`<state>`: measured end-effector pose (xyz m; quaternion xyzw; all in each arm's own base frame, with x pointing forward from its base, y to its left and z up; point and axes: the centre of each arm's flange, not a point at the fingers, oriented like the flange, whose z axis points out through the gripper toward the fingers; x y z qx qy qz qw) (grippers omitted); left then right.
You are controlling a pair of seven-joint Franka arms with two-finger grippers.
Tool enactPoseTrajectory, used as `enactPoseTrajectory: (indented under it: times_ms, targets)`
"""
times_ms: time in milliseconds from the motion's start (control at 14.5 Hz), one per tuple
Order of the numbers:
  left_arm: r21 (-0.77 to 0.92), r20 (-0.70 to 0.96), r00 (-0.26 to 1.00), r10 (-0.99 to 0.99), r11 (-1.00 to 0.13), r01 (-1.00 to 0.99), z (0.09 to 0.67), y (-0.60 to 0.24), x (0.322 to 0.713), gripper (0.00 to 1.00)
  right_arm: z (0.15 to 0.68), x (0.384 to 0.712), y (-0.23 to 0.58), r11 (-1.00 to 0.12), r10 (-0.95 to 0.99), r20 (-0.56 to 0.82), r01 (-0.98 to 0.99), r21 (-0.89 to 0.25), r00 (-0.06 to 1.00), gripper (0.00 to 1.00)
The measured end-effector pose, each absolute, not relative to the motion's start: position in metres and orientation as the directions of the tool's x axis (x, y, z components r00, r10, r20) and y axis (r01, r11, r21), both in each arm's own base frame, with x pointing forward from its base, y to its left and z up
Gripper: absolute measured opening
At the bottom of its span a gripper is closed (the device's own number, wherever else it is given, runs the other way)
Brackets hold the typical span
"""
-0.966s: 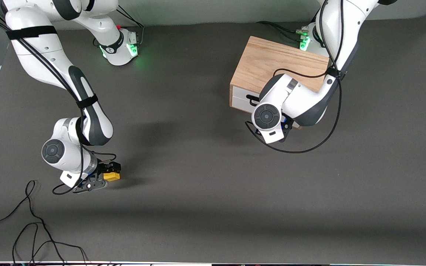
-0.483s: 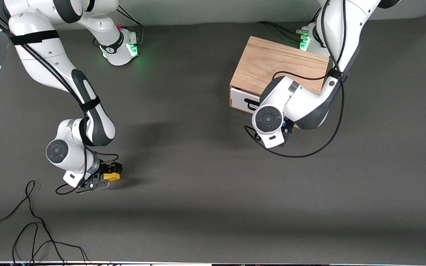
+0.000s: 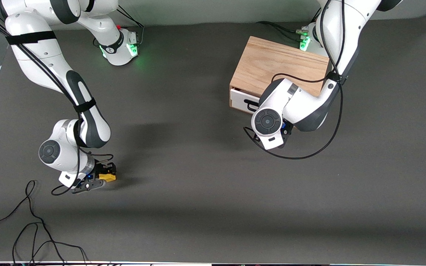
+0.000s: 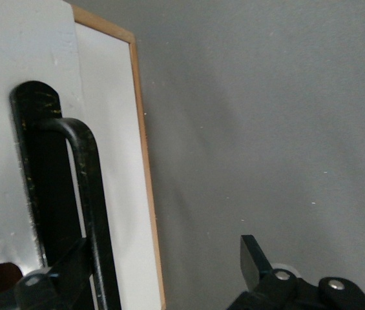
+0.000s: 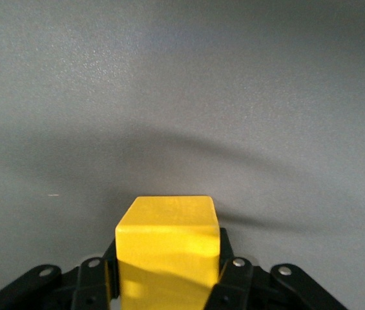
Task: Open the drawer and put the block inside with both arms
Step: 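Pull the drawer open with the left gripper while the right gripper lifts the cube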
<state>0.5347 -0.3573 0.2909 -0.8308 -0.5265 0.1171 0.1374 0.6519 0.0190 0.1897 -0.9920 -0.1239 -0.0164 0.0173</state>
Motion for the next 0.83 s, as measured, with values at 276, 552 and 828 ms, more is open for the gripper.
enactPoseTrajectory:
  times_ms: [276,552,828]
  targets:
    - [-0.323,-0.060,0.412,0.909,-0.408,0.854,0.290,-0.363,0.557,1.00,0.190,0.652,0.018,-0.969,0.245,0.039,0.246,-0.034,0.969,0.55]
    - [-0.243,-0.063,0.415,0.908,-0.417,0.876,0.296,-0.368,0.570,1.00,0.197,0.656,0.021,-0.968,0.248,0.043,0.250,-0.037,0.968,0.55]
    - [-0.123,-0.065,0.420,0.905,-0.425,0.897,0.301,-0.373,0.585,1.00,0.231,0.668,0.027,-0.969,0.239,-0.007,0.238,-0.070,0.971,0.55]
